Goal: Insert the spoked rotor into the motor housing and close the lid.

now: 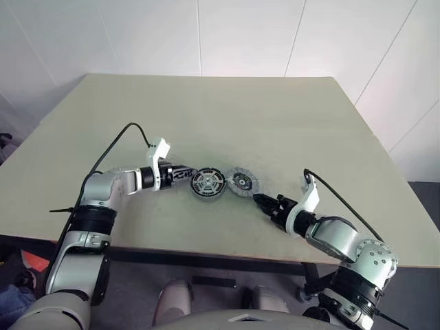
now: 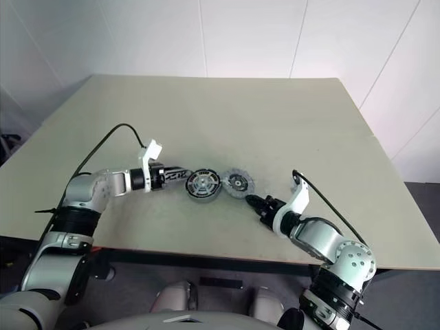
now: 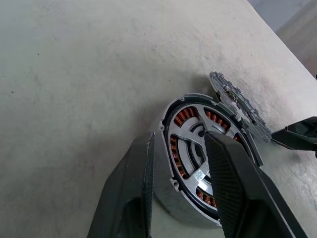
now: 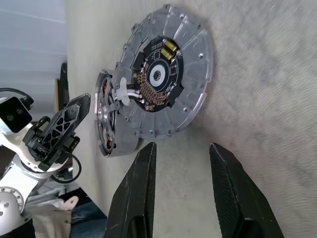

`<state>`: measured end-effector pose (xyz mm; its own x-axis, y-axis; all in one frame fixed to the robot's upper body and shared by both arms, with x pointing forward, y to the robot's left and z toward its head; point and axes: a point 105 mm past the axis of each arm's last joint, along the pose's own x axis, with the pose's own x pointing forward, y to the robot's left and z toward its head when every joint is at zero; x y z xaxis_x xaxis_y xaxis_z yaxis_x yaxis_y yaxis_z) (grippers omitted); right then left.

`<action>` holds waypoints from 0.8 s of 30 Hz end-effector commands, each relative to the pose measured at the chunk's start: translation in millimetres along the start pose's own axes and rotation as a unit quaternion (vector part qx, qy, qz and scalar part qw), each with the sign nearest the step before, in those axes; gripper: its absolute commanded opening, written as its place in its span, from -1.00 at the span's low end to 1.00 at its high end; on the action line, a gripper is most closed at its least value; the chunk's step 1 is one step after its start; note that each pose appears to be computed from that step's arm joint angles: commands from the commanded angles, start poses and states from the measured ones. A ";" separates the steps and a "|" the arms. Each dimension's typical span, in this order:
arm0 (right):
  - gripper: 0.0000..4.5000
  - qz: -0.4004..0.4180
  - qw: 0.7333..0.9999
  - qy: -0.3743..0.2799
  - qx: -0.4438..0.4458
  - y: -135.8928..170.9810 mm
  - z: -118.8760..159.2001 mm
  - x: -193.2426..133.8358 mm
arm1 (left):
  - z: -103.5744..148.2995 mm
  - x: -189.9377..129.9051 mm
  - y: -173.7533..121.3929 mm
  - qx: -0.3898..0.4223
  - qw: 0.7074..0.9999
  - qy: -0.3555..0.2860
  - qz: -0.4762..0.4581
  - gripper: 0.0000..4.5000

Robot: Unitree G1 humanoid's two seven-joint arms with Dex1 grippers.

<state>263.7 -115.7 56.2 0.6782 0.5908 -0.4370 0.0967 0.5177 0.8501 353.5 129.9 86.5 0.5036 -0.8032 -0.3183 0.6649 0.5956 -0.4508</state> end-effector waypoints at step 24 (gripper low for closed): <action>-0.17 0.116 0.989 -0.070 -0.056 60.4 56.8 32.9 | 20.1 -8.8 -6.1 0.025 0.999 -0.033 0.006 -0.23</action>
<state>330.7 -107.4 90.5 0.7752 0.5791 -0.2526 -0.0587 0.4640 0.8839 350.5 133.2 93.6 0.5288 -0.7911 -0.3076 0.6620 0.6112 -0.4339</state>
